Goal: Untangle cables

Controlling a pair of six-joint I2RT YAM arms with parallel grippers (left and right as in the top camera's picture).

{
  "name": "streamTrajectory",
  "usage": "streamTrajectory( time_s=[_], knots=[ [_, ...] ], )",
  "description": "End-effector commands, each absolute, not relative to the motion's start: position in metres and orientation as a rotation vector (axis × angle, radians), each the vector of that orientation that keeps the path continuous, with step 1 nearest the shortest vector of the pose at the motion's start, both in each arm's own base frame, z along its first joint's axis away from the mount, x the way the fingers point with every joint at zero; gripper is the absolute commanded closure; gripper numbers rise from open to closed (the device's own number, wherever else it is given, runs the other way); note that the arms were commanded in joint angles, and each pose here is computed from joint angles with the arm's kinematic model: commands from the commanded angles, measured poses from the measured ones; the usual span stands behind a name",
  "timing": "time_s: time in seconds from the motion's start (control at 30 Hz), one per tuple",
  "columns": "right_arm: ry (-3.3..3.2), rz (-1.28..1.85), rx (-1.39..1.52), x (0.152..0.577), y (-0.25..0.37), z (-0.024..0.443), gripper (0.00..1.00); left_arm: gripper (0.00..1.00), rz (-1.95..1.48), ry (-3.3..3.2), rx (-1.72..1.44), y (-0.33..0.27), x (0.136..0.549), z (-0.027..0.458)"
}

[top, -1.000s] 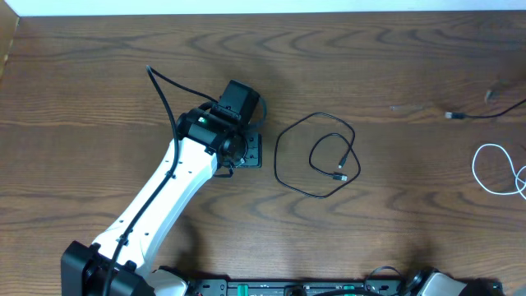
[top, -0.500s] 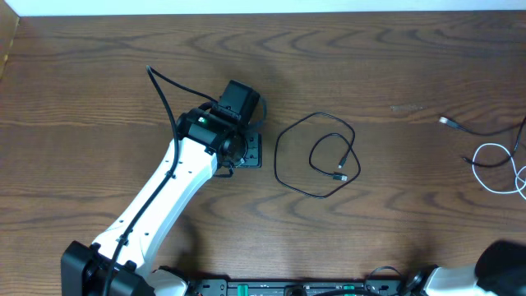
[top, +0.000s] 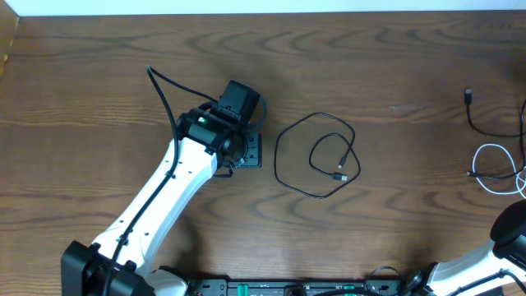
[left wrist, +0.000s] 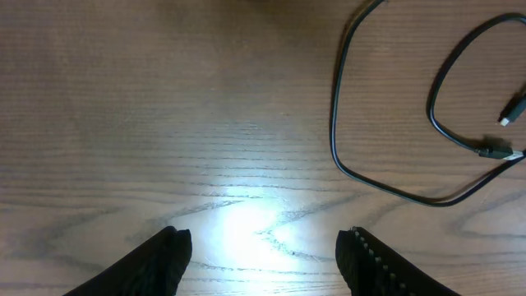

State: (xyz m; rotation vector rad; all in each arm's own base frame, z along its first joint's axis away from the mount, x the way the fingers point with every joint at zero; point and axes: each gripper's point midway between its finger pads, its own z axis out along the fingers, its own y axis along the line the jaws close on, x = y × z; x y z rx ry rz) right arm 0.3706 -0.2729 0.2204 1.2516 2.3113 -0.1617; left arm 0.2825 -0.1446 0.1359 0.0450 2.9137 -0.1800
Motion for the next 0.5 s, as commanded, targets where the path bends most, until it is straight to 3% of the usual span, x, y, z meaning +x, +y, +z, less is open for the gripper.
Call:
streamTrajectory(
  time_s=[0.0,0.27,0.47],
  knots=[
    [2.344,-0.107,1.216,0.372,-0.265,0.22,0.01,0.37,-0.175,2.909,0.024,-0.143,0.284,0.138],
    [2.486,0.111,1.141,0.366,-0.226,0.21,0.01,0.37,-0.174,2.911,0.024,-0.142,0.283,0.138],
    [2.605,0.394,0.874,0.367,-0.179,0.211,0.01,0.37,-0.174,2.911,0.024,-0.142,0.283,0.138]
  ],
)
